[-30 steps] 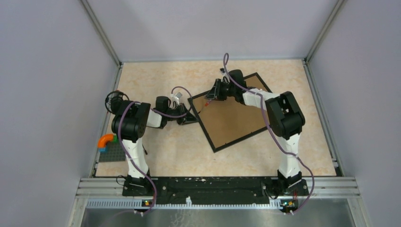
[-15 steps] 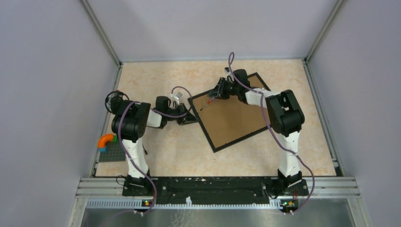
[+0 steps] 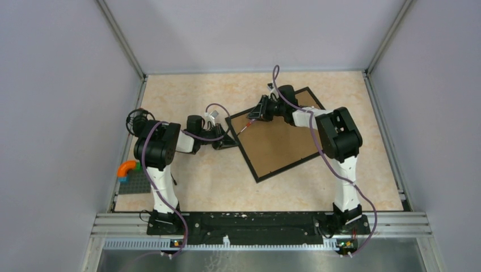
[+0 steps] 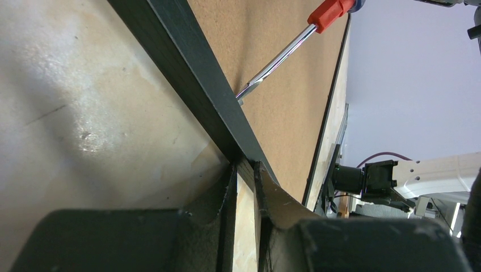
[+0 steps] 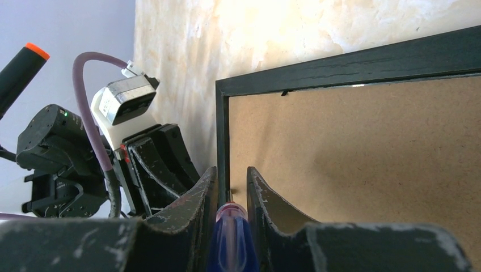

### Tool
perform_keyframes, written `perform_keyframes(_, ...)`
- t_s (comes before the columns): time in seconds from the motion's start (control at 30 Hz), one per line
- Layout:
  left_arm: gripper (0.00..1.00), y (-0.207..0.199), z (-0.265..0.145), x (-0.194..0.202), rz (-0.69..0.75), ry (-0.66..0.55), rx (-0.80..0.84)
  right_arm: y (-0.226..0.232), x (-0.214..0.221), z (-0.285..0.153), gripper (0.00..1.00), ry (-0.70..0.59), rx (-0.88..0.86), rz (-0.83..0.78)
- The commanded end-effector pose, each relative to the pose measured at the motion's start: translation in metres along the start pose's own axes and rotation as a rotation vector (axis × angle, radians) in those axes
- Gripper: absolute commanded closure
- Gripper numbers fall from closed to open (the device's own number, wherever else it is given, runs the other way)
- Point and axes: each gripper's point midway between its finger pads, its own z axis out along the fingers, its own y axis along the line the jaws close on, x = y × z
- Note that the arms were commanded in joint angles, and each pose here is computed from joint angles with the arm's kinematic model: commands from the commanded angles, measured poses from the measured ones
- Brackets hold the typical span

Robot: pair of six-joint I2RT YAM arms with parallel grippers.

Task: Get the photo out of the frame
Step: Release the photo frame item from the photo frame.

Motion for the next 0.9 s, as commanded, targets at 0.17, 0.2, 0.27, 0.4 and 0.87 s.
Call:
perform_keyframes(0.17,0.81,0.066,0.006,0.023,-0.047,0.001,-0.237,-0.001,0.048,0.013,1.0,0.128,-0.002,0.029)
perform_keyframes(0.2,0.81,0.066,0.006,0.023,-0.047,0.002,-0.237,0.004,0.052,0.014,1.0,0.139,-0.009,0.026)
perform_keyframes(0.27,0.81,0.066,0.006,0.023,-0.044,0.0,-0.24,0.015,0.059,0.015,1.0,0.156,-0.02,0.011)
perform_keyframes(0.4,0.81,0.066,0.006,0.023,-0.044,-0.001,-0.241,0.04,0.079,0.015,1.0,0.199,-0.037,-0.02)
perform_keyframes(0.87,0.81,0.066,0.006,0.022,-0.052,-0.004,-0.242,0.055,0.137,0.008,1.0,0.3,0.11,-0.158)
